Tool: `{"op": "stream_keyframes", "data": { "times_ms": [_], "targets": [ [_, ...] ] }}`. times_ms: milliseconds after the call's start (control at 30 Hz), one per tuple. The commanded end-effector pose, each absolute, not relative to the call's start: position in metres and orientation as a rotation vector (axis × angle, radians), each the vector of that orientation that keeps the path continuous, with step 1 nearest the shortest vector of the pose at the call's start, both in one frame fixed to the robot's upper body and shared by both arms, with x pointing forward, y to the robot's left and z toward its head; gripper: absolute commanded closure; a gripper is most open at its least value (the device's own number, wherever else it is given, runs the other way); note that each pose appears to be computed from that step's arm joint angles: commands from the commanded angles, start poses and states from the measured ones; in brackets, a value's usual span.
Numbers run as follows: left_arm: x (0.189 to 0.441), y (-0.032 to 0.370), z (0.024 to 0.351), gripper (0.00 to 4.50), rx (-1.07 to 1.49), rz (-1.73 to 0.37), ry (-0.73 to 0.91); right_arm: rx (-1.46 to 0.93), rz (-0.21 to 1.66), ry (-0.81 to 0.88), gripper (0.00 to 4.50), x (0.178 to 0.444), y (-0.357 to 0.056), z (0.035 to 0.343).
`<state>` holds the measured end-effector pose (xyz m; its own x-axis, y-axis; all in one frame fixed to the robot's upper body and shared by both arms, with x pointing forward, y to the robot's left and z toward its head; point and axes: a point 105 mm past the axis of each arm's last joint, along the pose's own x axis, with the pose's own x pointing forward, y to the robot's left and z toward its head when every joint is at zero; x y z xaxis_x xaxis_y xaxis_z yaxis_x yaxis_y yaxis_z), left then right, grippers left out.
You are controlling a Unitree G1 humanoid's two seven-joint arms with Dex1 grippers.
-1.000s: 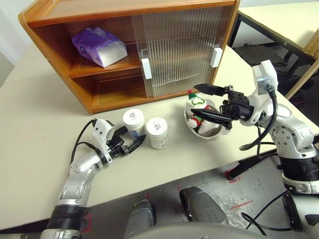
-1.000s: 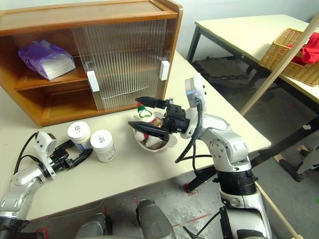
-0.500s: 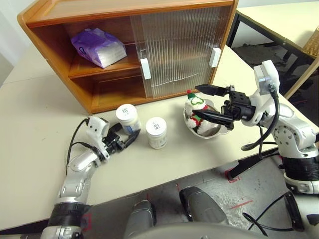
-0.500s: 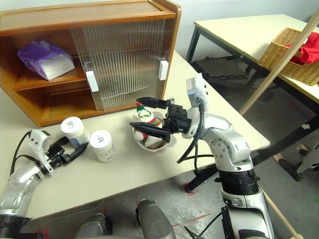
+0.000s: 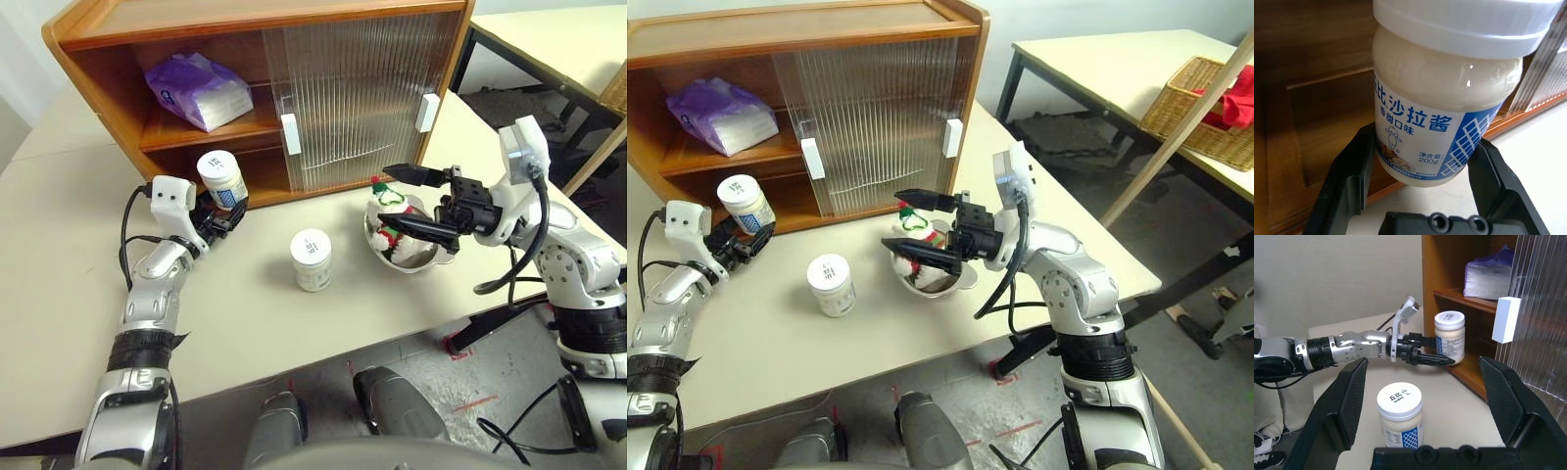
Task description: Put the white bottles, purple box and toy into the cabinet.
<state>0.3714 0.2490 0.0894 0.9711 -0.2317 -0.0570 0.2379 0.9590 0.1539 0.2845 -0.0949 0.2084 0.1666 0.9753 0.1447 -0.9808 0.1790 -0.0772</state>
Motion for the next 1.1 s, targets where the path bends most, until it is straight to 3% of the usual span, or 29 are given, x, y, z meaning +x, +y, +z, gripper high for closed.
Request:
{"op": "stream_keyframes", "data": {
  "times_ms": [33,567,1100],
  "targets": [
    [0.386,0.244,0.095,1.39,0.174,-0.233,0.029,0.036,1.382,-0.182,0.0,0.284,-0.097,0.21],
    [0.43,0.225,0.088,1.39,0.113,-0.132,0.099,0.029,1.36,-0.189,0.0,0.282,-0.099,0.213],
    [0.44,0.242,0.088,1.39,0.131,0.007,0.137,0.039,1.354,-0.189,0.0,0.277,-0.1,0.213]
  ]
}}
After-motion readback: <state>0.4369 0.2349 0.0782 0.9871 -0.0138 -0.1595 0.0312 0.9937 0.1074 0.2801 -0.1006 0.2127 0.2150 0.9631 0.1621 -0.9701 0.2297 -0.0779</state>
